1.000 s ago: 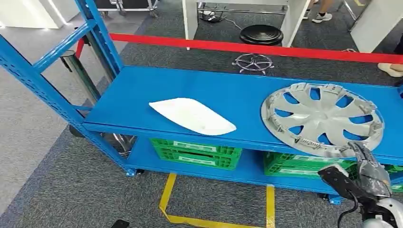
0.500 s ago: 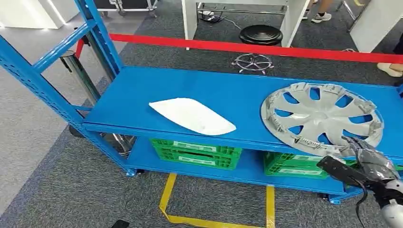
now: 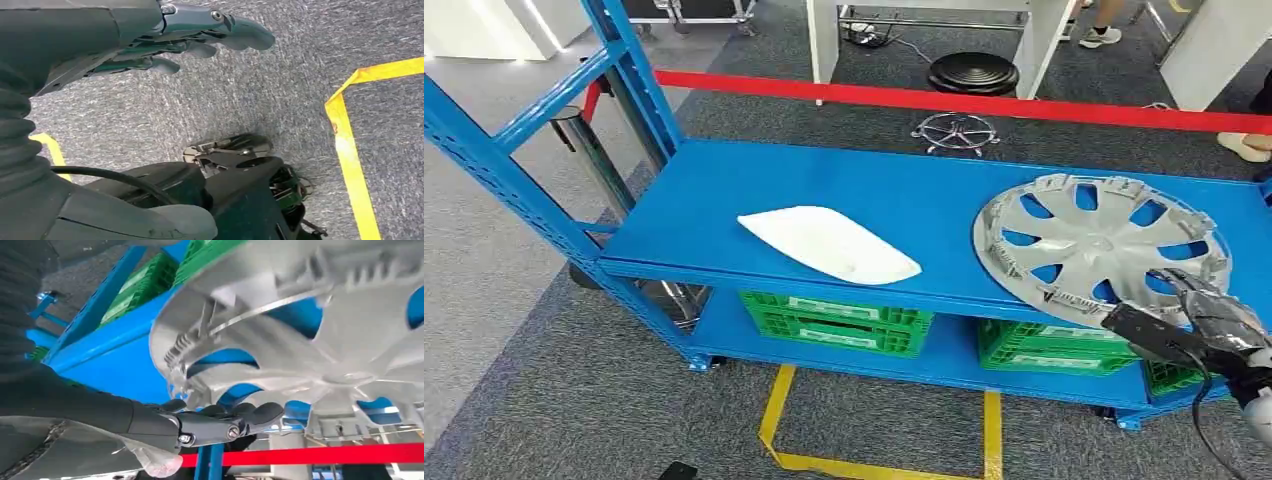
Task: Take the parts from the cabinet and place them on the table.
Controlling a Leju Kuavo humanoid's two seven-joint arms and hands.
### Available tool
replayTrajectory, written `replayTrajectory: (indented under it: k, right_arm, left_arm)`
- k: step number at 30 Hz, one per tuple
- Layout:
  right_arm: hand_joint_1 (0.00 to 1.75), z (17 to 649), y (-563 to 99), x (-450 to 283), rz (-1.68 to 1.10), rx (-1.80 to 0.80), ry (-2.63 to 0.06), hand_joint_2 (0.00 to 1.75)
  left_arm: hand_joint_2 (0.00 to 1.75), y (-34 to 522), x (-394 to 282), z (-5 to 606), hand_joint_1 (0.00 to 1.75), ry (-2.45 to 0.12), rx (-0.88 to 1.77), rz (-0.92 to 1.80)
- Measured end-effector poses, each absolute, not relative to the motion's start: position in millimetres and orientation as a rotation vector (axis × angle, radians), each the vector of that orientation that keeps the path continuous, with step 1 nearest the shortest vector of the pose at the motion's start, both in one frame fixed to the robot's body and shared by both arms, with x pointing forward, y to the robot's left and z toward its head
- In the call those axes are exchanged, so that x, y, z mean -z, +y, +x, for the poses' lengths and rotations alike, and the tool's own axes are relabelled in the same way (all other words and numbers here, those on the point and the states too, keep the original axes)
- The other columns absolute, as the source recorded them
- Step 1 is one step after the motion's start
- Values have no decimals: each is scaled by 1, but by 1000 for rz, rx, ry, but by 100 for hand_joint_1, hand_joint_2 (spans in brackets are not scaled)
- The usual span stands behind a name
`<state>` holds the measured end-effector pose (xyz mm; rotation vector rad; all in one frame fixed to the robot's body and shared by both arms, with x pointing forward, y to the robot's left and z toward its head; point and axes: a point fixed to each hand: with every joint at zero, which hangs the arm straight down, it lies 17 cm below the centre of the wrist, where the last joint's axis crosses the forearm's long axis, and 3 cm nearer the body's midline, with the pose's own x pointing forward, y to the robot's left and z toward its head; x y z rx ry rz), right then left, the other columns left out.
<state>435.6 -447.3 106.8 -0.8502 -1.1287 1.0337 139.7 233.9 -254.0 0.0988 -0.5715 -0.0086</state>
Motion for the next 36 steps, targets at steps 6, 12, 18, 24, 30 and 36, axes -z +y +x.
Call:
replayTrajectory:
  k: [6, 12, 18, 24, 30, 36]
  right_arm:
    - [0, 455, -455, -102, -806, -1048, -1089, 175]
    - [0, 459, -460, -81, -798, -1077, -1030, 175]
    - [0, 462, -458, -64, -783, -1115, -994, 175]
    - [0, 465, -442, -55, -748, -1149, -1001, 175]
    - [0, 469, -435, -52, -746, -1170, -993, 175]
    - [175, 475, -430, -50, -811, -1193, -1006, 175]
  left_arm:
    - [175, 235, 254, 140, 0, -571, 22, 97]
    - [175, 235, 254, 142, 0, -568, 34, 97]
    - [175, 234, 254, 145, 0, -571, 38, 97]
    - [175, 233, 253, 146, 0, -572, 44, 94]
    - [175, 233, 253, 147, 0, -573, 49, 91]
    - [175, 232, 253, 148, 0, -573, 55, 91]
